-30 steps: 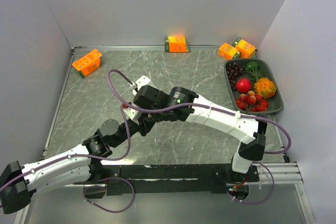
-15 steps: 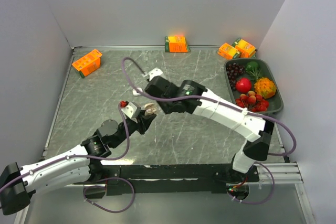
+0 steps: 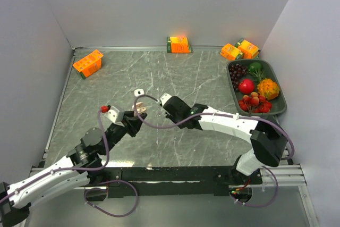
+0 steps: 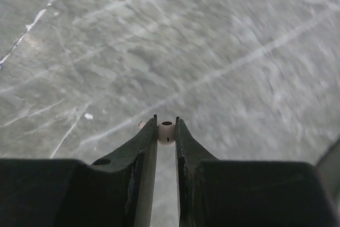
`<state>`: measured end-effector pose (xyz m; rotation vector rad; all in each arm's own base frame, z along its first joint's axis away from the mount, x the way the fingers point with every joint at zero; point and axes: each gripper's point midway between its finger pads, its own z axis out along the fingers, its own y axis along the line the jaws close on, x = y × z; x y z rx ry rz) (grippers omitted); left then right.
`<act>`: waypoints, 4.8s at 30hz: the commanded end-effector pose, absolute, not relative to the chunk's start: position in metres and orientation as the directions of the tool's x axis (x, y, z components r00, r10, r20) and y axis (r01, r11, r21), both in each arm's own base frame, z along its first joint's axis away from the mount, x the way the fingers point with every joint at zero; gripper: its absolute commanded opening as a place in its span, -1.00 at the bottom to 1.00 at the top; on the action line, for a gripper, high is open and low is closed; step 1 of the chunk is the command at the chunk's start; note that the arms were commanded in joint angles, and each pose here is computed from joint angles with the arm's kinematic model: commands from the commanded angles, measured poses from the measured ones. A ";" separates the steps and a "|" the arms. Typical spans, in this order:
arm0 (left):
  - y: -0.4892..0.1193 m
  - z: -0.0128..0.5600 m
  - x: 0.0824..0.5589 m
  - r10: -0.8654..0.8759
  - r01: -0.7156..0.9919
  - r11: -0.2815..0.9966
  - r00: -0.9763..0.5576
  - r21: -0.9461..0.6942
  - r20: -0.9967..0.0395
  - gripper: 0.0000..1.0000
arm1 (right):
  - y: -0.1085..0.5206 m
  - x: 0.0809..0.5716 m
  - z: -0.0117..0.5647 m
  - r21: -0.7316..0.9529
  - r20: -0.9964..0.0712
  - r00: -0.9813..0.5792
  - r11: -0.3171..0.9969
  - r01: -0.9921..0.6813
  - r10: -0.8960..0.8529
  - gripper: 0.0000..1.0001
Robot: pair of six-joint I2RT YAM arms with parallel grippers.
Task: Insert the wireless bluetooth earbuds into the charging case
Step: Place the earbud at the center of the board, then pick up the earbud from the center of the board.
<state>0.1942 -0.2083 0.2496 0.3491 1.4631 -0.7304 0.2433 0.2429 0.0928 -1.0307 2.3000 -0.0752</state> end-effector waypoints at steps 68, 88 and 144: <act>-0.152 0.285 0.187 -0.386 0.513 0.790 -0.006 -0.334 -0.922 -0.98 | 0.297 0.280 0.023 0.270 -0.217 -0.871 0.884 0.380 0.441 -0.03; -0.151 0.283 0.188 -0.378 0.507 0.797 -0.004 -0.328 -0.926 -0.98 | 0.289 0.303 0.020 0.177 -0.288 -0.888 0.931 0.320 0.359 0.00; -0.196 0.292 0.183 -0.401 0.665 0.689 0.019 -0.288 -0.916 -0.98 | 0.248 0.274 0.301 -0.023 -0.927 -0.351 0.956 -0.293 -0.130 -1.00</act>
